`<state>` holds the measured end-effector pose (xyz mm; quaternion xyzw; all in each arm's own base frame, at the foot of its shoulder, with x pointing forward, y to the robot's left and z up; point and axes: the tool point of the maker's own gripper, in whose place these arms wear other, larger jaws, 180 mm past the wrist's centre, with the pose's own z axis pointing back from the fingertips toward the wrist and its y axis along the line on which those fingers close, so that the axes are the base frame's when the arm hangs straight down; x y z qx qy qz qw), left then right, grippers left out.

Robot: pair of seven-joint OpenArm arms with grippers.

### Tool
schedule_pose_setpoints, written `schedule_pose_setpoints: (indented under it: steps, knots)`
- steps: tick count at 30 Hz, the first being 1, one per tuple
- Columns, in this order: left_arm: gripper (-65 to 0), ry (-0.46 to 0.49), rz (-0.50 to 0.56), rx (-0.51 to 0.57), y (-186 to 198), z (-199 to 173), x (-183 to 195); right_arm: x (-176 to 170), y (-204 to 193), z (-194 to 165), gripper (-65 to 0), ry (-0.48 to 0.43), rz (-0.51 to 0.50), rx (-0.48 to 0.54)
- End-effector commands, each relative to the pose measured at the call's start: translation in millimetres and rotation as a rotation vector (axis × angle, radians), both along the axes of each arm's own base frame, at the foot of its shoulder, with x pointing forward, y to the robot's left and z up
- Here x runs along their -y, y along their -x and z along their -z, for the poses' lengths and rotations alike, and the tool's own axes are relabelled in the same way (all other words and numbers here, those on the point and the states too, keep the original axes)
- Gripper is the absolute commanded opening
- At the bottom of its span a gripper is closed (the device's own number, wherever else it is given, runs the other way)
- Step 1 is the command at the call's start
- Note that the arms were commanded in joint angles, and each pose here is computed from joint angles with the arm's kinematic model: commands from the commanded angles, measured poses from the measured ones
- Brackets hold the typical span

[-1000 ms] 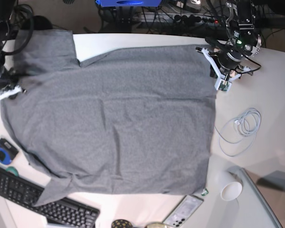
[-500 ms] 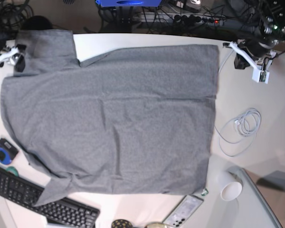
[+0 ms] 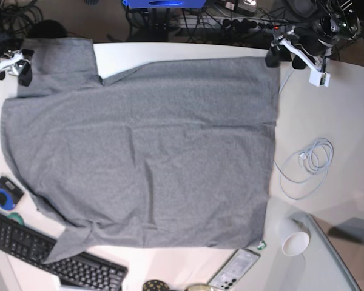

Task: Layout the t-shirt on the table in an organized manner, then fold the t-shirt properly
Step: 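Release and regrasp the collar-side edge corners with both grippers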

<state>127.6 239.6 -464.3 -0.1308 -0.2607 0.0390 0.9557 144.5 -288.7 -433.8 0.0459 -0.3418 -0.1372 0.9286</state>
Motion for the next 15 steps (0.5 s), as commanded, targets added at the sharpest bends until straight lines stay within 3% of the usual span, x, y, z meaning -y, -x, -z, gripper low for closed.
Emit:
schedule_pose_setpoints:
  steps: [1,7,10,15]
  knots:
    - [-17.8,-0.001,-0.001,0.026,-5.8,-4.1,-3.4,5.4,-4.4,-9.4,-17.1,0.017,-0.008,0.034]
    - [-17.8,0.048,-0.035,-0.015,-2.4,14.9,1.8,5.4,-4.4,-9.4,-17.1,0.017,-0.008,0.034]
    - [-17.8,0.070,-0.057,0.020,-8.5,16.5,8.3,5.8,-4.5,-9.7,-17.1,0.019,-0.009,0.034]
    - [-17.9,0.120,0.004,0.018,-11.3,23.8,40.5,14.2,-1.0,-11.9,-17.1,0.029,0.020,0.038]
